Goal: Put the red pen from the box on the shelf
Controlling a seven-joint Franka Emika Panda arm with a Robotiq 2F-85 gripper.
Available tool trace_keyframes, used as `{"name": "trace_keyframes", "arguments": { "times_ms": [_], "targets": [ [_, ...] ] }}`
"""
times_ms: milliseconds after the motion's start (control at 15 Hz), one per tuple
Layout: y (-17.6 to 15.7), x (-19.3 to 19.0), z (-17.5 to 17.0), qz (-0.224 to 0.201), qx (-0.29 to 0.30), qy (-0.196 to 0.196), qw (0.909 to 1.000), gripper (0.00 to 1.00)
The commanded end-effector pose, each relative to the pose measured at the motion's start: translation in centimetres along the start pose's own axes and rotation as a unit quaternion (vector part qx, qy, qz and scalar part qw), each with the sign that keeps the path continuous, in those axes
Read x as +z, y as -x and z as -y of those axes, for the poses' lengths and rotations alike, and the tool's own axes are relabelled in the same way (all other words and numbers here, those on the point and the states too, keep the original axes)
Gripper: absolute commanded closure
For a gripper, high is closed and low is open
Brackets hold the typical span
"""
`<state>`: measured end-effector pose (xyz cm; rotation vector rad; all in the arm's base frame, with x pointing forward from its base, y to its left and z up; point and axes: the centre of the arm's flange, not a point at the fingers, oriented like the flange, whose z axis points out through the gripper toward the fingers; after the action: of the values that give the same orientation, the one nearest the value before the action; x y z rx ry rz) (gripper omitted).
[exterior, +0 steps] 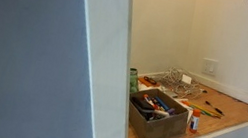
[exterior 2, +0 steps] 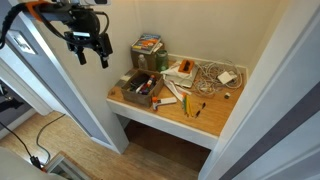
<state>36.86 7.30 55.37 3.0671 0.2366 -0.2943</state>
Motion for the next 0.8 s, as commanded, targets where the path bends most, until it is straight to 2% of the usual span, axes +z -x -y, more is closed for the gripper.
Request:
{"name": "trace_keyframes", "arguments": {
  "times_ms": [0,667,733],
  "targets": [
    [0.0,0.0,0.0,0.0,0.0,0.0,1.0,0.0],
    [0.0,0.0,0.0,0.0,0.0,0.0,1.0,0.0],
    [-1.1,0.6,-0.4,0.005,-0.002,0.006,1.0,0.0]
  ]
}}
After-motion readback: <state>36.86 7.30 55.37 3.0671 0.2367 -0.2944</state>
